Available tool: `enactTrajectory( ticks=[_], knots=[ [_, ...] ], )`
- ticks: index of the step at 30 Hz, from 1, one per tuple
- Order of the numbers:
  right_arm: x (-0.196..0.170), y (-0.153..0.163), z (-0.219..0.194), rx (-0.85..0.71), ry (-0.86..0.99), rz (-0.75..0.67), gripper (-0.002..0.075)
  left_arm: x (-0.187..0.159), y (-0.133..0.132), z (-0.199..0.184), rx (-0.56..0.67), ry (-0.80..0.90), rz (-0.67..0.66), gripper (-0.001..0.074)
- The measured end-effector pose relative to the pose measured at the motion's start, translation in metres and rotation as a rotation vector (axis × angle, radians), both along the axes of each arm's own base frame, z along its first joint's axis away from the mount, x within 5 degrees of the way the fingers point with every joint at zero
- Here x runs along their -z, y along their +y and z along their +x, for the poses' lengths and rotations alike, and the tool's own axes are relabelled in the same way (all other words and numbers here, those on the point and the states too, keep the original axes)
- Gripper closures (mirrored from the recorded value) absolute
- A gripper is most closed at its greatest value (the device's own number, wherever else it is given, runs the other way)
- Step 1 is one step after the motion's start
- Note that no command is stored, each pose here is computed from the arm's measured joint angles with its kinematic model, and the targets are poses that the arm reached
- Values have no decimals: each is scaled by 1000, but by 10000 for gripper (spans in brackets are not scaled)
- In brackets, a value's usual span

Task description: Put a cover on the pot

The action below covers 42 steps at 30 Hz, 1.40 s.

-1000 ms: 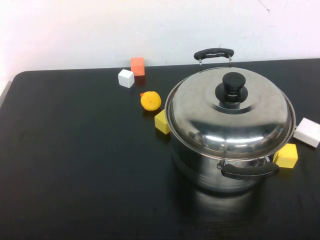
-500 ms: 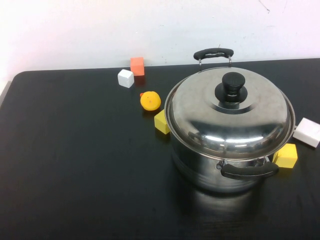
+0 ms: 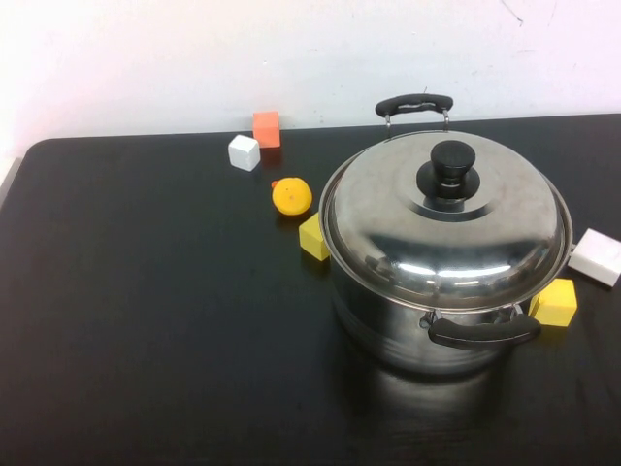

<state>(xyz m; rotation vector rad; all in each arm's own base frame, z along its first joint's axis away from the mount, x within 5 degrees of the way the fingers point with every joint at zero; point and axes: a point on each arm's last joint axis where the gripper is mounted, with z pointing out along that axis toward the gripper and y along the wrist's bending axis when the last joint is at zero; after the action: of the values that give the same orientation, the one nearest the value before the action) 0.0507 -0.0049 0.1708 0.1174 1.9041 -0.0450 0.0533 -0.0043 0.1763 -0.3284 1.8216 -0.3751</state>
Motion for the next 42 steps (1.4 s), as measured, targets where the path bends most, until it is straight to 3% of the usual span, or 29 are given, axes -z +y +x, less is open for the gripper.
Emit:
enactTrajectory(
  ticks=[14, 22, 42],
  knots=[
    [0, 0, 0, 0, 0, 0, 728, 0, 0, 0, 4, -1, 11, 736],
    [0, 0, 0, 0, 0, 0, 728, 0, -1, 0, 68, -18, 209, 736],
    [0, 0, 0, 0, 0, 0, 728, 0, -2, 0, 111, -29, 304, 736]
  ],
)
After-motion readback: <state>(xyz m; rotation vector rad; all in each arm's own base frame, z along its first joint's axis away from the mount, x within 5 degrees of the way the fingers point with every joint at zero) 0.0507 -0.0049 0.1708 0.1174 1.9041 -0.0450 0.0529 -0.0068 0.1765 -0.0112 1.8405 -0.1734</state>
